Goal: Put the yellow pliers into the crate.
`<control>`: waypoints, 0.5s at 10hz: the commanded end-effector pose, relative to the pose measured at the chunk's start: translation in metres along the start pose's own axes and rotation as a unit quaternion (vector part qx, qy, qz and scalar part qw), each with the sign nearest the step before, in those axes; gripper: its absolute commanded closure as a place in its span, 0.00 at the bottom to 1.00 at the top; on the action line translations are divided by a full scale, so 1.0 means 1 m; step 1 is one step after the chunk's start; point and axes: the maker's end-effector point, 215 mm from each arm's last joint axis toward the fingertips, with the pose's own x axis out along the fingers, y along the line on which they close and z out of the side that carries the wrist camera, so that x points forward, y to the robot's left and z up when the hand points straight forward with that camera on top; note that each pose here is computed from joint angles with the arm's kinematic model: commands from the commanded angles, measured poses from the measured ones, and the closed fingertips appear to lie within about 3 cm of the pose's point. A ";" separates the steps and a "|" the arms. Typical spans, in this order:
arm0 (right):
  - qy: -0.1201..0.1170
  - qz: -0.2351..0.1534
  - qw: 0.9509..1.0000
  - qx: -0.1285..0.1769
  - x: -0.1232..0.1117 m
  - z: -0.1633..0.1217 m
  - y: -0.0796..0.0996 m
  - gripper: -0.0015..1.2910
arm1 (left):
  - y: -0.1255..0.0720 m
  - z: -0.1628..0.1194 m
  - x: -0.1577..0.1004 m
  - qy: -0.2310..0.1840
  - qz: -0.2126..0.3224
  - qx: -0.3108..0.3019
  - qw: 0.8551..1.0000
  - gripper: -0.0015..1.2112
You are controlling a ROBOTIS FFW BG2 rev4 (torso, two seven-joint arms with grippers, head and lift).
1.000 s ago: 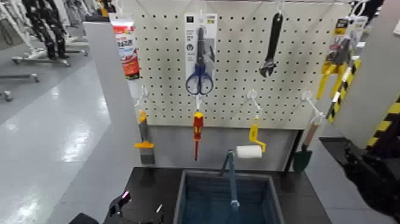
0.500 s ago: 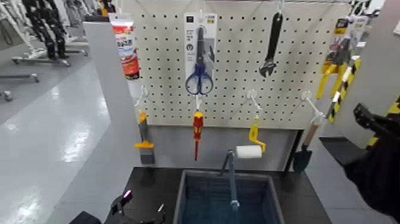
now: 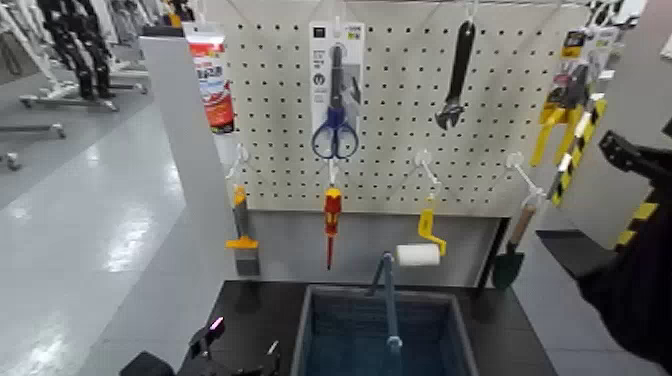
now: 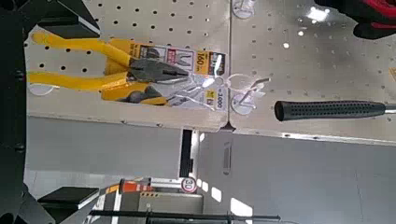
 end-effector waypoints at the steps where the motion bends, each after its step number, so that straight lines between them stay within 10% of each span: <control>1: 0.000 0.047 0.998 0.032 0.020 0.005 -0.006 0.09 | 0.000 0.000 0.001 0.001 -0.002 0.000 1.000 0.10; 5: 0.016 0.129 0.988 0.085 0.044 -0.008 -0.001 0.10 | -0.003 0.001 0.004 0.000 -0.006 0.001 1.000 0.10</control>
